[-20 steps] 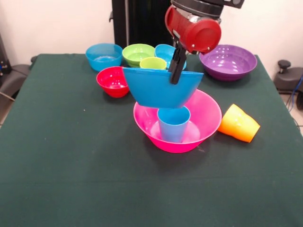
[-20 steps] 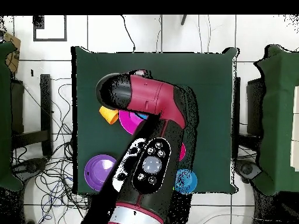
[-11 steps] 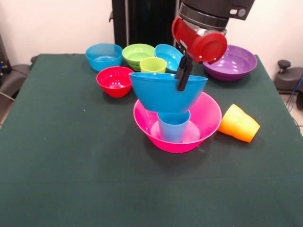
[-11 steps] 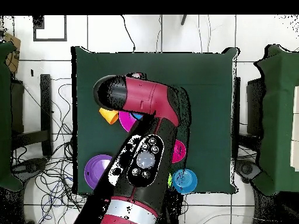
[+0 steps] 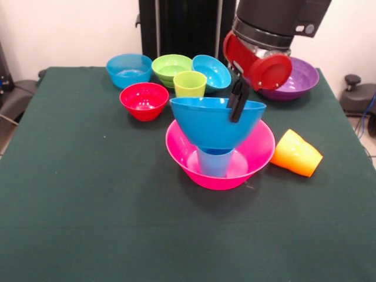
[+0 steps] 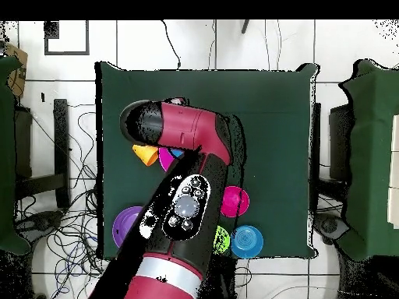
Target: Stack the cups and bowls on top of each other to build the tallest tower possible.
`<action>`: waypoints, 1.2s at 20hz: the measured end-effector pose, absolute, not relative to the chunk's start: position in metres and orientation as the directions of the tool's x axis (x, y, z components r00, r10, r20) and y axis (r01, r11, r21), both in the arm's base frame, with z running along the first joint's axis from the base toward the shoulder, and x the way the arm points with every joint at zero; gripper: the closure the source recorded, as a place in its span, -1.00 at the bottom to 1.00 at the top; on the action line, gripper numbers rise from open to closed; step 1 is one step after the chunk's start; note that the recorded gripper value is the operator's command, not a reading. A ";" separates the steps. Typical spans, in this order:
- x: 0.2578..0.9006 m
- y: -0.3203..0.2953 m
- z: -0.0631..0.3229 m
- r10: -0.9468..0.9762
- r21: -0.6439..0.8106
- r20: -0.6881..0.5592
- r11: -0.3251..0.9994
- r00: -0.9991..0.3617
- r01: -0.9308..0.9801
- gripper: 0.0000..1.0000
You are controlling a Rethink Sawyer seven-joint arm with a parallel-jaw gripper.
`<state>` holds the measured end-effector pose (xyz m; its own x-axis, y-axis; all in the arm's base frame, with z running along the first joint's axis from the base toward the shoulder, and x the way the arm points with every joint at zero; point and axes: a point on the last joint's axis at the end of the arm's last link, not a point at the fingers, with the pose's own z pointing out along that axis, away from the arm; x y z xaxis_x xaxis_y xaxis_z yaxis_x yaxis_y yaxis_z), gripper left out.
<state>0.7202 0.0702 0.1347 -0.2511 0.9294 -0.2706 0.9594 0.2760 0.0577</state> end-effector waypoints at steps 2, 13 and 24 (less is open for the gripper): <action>0.720 0.071 0.128 0.931 0.052 -0.267 0.273 -0.251 0.961 1.00; 0.717 0.071 0.102 0.931 0.029 -0.263 0.272 -0.255 0.962 1.00; 0.717 0.070 0.104 0.931 0.048 -0.268 0.269 -0.247 0.962 1.00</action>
